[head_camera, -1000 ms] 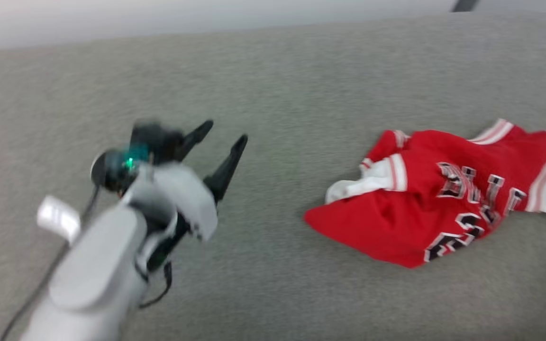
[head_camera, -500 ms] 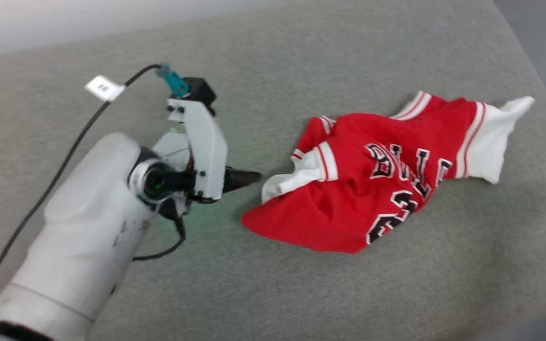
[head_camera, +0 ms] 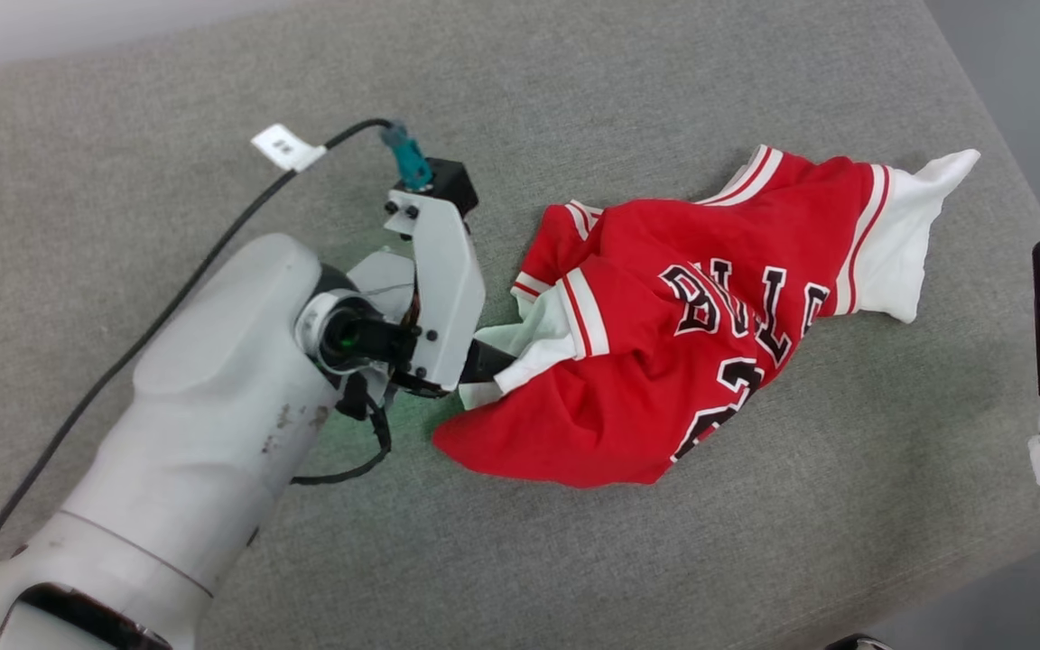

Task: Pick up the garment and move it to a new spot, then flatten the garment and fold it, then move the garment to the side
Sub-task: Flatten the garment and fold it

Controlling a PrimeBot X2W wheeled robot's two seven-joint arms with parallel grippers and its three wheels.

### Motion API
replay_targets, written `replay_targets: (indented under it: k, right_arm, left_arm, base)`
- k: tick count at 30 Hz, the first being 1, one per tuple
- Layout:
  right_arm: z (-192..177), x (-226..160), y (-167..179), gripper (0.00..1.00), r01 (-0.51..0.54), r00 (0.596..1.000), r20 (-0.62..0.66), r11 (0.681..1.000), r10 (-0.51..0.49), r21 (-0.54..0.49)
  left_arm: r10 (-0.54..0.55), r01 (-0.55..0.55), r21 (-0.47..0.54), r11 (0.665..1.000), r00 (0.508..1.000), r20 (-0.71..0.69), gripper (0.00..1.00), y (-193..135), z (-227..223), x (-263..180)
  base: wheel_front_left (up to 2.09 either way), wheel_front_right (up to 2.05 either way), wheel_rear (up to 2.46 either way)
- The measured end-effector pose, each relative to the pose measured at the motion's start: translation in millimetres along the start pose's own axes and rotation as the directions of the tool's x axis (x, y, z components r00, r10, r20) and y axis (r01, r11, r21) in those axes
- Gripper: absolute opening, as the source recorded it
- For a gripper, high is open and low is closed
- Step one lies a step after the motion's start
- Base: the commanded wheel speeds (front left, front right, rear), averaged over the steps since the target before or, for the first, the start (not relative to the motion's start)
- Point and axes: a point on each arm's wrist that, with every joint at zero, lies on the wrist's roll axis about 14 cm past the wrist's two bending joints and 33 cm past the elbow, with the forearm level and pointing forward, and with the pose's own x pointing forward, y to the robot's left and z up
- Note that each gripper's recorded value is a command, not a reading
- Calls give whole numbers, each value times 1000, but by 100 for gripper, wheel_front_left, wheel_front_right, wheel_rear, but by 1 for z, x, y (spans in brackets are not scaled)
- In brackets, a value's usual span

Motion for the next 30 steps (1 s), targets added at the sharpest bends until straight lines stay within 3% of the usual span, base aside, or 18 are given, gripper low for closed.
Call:
replay_targets:
  k: [1, 3, 4, 12, 20, 24, 30]
  right_arm:
    - [0, 1, 1, 100, -4, 1000, 1, 1000, 4, 0]
    - [1, 3, 4, 100, -11, 1000, 5, 1000, 11, -4]
    - [1, 4, 5, 100, -15, 1000, 6, 1000, 15, -5]
    - [11, 10, 15, 100, -49, 998, 29, 999, 49, -14]
    - [18, 10, 31, 100, -102, 994, 32, 995, 102, -11]
    - [26, 14, 47, 100, -150, 988, 46, 989, 150, -9]
    - [32, 16, 68, 100, -206, 977, 51, 979, 206, -5]
  left_arm:
    - [2, -2, 4, 1000, 1000, -3, 56, 0, 0, 0]
    - [4, -4, 5, 1000, 1000, 1, 13, 1, 0, 1]
    - [8, -8, 2, 1000, 1000, 2, 0, 2, 0, 0]
    - [61, -57, -36, 998, 987, 149, 0, 16, 16, -23]
    - [187, -155, -109, 982, 888, 420, 0, 49, 48, -112]
    - [340, -291, -175, 941, 822, 457, 0, 88, 31, -156]
    - [548, -454, -311, 835, 738, 395, 0, 139, -15, -195]
  base:
    - [0, 0, 0]
    - [0, 0, 0]
    - [0, 0, 0]
    - [0, 0, 0]
    - [0, 0, 0]
    - [0, 0, 0]
    - [0, 0, 0]
